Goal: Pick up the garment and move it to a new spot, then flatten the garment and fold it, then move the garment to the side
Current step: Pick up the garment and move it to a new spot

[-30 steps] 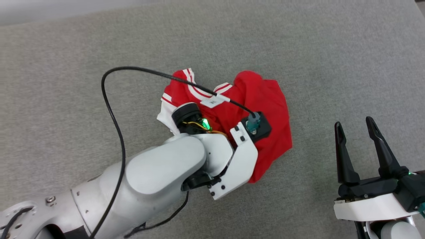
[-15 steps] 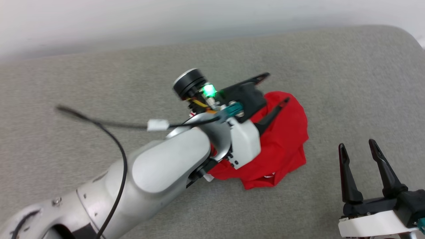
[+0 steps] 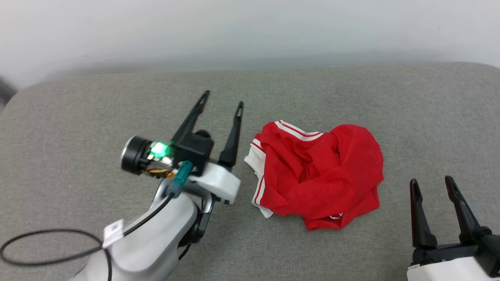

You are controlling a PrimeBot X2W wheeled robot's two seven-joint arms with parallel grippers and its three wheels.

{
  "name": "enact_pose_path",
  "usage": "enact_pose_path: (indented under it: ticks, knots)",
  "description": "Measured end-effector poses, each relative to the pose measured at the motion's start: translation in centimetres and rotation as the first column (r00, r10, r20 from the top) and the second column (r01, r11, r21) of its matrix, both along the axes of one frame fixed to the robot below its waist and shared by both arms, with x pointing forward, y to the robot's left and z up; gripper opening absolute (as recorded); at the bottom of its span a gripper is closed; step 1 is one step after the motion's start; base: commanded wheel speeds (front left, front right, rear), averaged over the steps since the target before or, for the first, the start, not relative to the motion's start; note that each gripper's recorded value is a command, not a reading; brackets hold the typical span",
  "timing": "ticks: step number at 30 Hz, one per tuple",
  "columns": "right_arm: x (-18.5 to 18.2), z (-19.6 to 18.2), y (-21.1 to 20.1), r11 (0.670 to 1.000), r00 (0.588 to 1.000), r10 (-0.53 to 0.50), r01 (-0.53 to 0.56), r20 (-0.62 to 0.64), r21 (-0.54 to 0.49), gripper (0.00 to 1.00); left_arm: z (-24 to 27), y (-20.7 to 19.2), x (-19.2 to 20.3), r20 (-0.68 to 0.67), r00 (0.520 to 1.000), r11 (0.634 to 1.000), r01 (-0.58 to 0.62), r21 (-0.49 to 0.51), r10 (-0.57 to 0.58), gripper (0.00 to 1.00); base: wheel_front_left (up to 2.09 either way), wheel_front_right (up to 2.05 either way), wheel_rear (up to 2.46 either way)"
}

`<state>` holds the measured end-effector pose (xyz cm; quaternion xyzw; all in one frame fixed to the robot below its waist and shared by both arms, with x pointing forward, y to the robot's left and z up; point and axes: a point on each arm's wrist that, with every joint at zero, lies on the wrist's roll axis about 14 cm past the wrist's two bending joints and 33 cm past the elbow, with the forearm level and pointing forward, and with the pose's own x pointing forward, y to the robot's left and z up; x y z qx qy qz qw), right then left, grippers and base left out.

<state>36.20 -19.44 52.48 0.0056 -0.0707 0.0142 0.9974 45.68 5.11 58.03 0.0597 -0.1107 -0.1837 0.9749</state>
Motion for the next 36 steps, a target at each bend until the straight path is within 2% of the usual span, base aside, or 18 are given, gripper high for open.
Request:
enact_pose_path:
  ticks: [6,15,25,36]
  knots:
    - [-0.2,0.4,0.4,1.000,1.000,0.013,-0.013,0.012,0.018,1.00,-0.3,4.8,-2.3,0.018,0.984,0.984,-0.174,-0.043,0.175,1.00,0.00,0.00,0.00]
    - [-1.1,0.7,0.4,0.999,1.000,0.016,-0.017,0.024,0.048,1.00,-2.2,9.0,-6.3,-0.017,0.946,0.943,-0.324,-0.073,0.323,1.00,0.00,0.00,0.00]
    - [-2.4,0.3,0.6,0.996,1.000,0.022,-0.023,0.011,0.083,1.00,-4.3,11.0,-9.5,-0.074,0.923,0.919,-0.384,-0.092,0.378,1.00,0.00,0.00,0.00]
    - [-3.3,-0.5,0.4,0.993,1.000,0.015,-0.014,-0.015,0.115,1.00,-5.9,11.5,-11.4,-0.121,0.922,0.920,-0.379,-0.102,0.367,1.00,0.00,0.00,0.00]
